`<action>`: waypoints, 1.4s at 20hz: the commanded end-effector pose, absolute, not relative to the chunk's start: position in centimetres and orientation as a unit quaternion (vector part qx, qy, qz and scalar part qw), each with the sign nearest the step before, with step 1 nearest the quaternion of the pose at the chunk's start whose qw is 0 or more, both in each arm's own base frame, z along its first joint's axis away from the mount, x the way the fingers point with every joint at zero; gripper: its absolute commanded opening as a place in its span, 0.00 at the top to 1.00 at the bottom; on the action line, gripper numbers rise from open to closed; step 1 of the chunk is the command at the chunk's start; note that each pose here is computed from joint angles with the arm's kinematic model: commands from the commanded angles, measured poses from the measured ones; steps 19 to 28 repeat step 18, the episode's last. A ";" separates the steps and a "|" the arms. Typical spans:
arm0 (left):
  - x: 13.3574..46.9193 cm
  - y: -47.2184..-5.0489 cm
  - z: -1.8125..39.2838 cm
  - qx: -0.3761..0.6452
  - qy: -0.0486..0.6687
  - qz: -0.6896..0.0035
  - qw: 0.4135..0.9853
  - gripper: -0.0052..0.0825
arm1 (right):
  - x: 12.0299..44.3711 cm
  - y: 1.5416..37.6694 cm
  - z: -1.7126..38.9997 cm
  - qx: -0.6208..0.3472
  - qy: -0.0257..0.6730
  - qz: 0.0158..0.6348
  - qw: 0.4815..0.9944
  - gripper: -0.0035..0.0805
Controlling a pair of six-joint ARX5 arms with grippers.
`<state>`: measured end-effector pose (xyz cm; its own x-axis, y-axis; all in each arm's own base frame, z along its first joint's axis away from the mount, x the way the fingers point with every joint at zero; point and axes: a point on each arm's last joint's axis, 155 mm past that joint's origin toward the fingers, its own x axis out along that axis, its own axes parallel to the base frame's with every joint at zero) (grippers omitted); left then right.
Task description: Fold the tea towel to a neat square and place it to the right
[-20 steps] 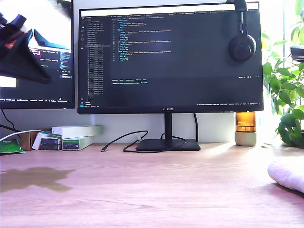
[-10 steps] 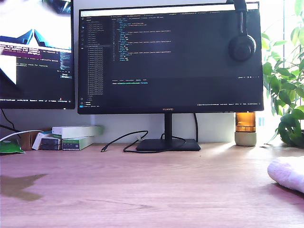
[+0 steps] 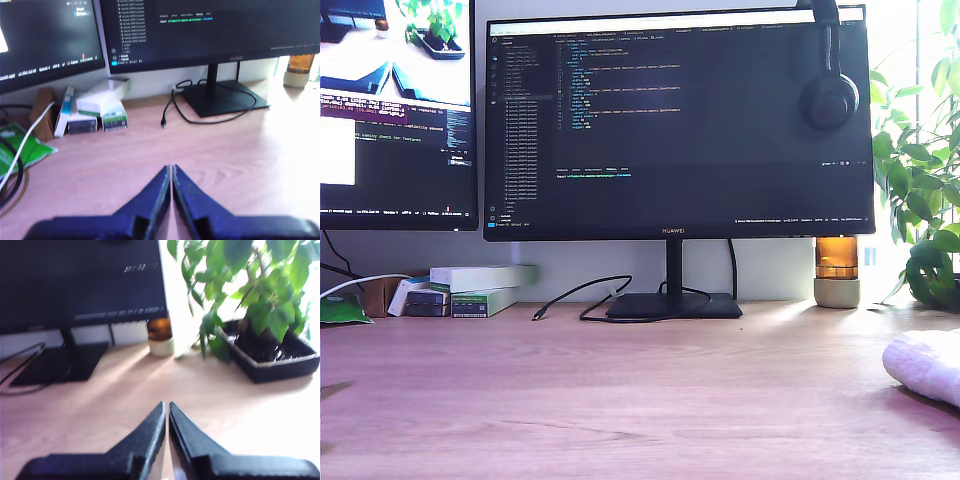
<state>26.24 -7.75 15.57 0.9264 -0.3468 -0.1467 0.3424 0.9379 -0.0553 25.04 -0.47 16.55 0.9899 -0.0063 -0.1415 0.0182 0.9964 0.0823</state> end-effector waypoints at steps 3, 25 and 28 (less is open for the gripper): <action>25.3 -7.5 14.4 -0.017 0.085 -0.173 0.981 0.97 | 24.3 -0.3 15.8 0.039 0.072 -0.003 0.997 0.97; 22.4 -7.0 8.4 -0.042 0.210 -0.161 0.963 0.97 | 22.0 -0.2 8.7 0.093 0.216 -0.018 0.972 0.97; 22.4 -7.0 8.4 -0.042 0.210 -0.161 0.963 0.97 | 22.0 -0.2 8.7 0.093 0.216 -0.018 0.972 0.97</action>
